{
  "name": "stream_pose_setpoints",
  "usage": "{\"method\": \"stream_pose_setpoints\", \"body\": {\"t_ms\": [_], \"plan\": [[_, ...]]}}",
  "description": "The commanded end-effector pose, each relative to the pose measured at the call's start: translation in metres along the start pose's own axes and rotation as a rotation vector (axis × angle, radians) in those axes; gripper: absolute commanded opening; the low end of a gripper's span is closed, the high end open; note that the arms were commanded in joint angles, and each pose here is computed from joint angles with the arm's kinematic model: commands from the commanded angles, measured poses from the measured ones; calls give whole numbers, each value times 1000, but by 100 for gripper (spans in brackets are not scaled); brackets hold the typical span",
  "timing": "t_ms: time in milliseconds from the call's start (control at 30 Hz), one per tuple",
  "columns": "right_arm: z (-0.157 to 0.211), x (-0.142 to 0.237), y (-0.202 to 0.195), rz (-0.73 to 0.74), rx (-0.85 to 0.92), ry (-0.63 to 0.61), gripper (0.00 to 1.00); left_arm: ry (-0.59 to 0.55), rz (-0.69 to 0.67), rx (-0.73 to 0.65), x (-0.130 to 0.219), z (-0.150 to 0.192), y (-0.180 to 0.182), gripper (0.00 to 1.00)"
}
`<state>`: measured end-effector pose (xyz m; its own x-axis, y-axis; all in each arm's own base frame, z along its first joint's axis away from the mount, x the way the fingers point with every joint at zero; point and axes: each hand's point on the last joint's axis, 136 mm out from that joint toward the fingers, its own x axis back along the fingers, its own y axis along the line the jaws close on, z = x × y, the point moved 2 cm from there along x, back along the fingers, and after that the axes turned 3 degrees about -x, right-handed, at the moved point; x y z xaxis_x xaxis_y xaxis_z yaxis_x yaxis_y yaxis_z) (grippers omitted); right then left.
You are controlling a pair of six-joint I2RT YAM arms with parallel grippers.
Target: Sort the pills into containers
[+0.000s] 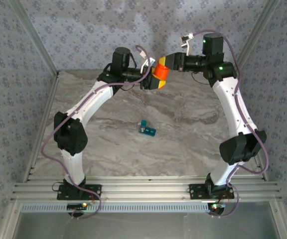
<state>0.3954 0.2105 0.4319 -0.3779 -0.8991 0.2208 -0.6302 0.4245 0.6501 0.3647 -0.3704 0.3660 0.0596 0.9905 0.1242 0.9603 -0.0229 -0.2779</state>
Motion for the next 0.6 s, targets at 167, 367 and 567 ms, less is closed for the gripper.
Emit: {"method": "stream_pose_setpoints", "body": {"t_ms": [167, 367, 567], "plan": [[19, -8, -7, 125, -12, -13, 35, -52, -105, -109, 4, -31, 0, 0], [29, -13, -26, 269, -46, -60, 35, -75, -199, -158, 4, -39, 2, 0], [38, -20, -33, 289, -81, -67, 35, -95, -221, -184, 3, -40, -2, 0]]}}
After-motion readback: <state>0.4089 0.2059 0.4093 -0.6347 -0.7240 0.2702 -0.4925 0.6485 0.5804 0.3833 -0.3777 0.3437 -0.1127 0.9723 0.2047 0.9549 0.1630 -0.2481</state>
